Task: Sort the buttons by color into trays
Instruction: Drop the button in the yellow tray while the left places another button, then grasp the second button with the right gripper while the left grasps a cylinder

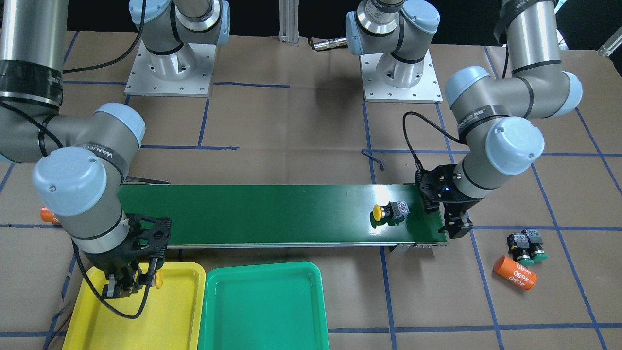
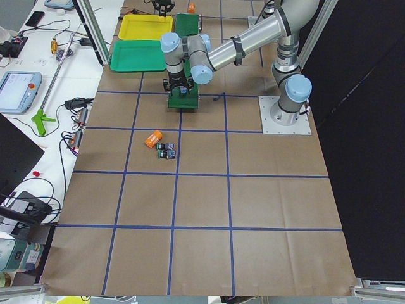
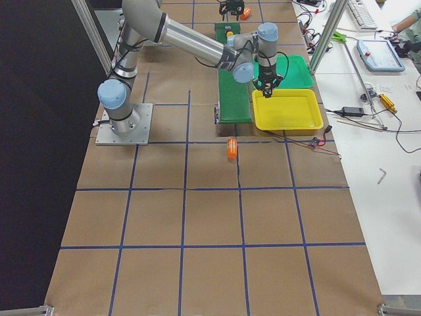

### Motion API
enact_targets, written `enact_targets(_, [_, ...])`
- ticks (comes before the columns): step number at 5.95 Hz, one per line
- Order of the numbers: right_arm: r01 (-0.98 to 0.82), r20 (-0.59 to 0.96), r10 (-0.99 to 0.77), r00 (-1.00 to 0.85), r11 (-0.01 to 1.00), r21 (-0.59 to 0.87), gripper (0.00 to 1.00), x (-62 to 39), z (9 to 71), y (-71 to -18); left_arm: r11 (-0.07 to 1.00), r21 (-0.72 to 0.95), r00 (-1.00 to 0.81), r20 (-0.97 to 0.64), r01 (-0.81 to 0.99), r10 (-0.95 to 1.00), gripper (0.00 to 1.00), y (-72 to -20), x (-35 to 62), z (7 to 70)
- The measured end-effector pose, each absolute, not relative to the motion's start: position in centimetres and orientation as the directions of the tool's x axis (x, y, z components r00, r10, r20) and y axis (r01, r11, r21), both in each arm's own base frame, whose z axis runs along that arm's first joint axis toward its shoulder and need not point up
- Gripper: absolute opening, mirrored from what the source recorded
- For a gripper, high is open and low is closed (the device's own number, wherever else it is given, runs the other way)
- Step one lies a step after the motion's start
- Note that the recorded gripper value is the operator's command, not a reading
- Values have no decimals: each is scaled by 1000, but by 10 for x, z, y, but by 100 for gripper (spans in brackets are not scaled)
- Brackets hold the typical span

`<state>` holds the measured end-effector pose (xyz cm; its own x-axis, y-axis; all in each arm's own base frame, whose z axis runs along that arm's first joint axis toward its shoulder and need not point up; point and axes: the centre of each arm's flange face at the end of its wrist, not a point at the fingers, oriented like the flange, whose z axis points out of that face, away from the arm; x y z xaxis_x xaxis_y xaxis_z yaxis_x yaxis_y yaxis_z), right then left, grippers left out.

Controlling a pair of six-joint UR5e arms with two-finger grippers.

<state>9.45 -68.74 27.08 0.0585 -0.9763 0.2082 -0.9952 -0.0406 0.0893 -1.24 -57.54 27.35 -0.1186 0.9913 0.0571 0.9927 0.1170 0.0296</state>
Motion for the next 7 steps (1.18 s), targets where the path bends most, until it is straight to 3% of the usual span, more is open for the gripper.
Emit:
enact_targets(1, [-997,215,-976,44,-27,78,100,85,244,-703,56,74,-60,48,996,997,97,-591,20,284])
enact_targets(3, [-999,216,-976,27,-16,52,100,83,236,-707,-146,144,131,107,979,986,97,-630,63,272])
enact_targets(5, [-999,163,-987,-2,9,39,100,94,301,-677,-289,144,272,126,946,954,96,-656,99,249])
enact_targets(7, [-999,111,-993,-36,38,16,100,155,373,-609,-339,106,330,96,935,939,93,-670,135,214])
